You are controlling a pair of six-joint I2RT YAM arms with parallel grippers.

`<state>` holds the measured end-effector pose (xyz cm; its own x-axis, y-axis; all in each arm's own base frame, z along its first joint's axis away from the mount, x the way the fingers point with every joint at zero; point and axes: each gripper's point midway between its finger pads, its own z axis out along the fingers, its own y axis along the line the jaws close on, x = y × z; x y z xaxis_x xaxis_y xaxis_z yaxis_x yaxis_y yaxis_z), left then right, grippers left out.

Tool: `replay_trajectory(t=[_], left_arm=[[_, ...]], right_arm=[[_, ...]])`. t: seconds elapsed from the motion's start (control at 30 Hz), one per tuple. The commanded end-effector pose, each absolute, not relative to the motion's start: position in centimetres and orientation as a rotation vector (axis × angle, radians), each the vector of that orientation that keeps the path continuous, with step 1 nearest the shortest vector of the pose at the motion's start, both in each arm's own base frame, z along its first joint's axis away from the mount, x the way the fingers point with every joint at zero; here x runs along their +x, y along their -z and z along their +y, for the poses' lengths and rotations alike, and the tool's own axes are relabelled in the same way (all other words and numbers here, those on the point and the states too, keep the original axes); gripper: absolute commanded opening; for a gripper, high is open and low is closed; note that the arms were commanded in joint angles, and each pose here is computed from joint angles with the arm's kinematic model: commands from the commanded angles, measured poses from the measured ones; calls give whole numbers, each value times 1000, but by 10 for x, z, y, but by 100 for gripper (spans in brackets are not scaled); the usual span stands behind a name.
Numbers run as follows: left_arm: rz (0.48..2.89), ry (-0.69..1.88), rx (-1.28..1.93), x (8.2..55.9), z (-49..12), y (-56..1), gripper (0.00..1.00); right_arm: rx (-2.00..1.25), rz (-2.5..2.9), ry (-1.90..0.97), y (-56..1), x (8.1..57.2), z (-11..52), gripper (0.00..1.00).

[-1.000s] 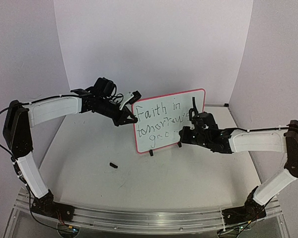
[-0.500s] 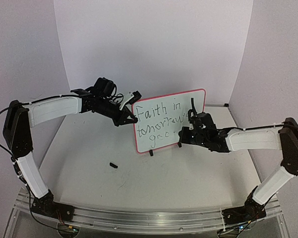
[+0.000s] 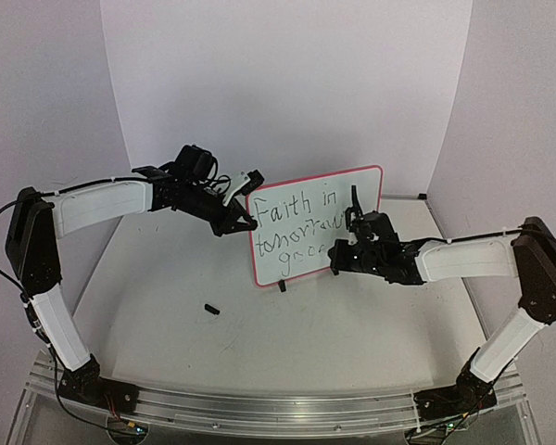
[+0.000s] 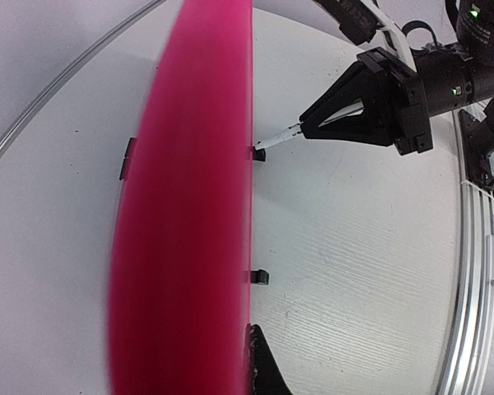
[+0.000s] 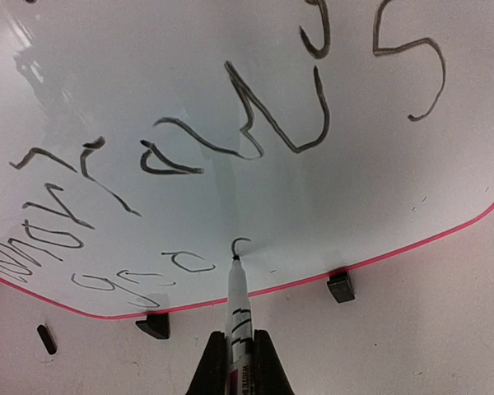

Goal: Write a sentence on the whiteboard
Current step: Write on the whiteboard with the whiteboard marker without the cap.

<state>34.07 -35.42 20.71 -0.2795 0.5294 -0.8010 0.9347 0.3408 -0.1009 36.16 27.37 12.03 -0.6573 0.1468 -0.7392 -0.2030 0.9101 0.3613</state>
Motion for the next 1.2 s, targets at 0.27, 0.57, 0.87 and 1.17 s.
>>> replay_trajectory(t=[0.27, 0.57, 0.87, 1.17], left_arm=[[2041, 685, 1328, 337, -342, -175, 0], [2040, 684, 1329, 337, -342, -175, 0], [2039, 685, 1329, 337, -343, -176, 0], [2039, 685, 1328, 337, -342, -176, 0]], right_arm=[[19, 2158, -490, -142, 376, 268, 0], [9, 2089, -487, -176, 382, 268, 0], [19, 2034, -513, -203, 380, 264, 0], [-2, 2127, -495, -168, 378, 269, 0]])
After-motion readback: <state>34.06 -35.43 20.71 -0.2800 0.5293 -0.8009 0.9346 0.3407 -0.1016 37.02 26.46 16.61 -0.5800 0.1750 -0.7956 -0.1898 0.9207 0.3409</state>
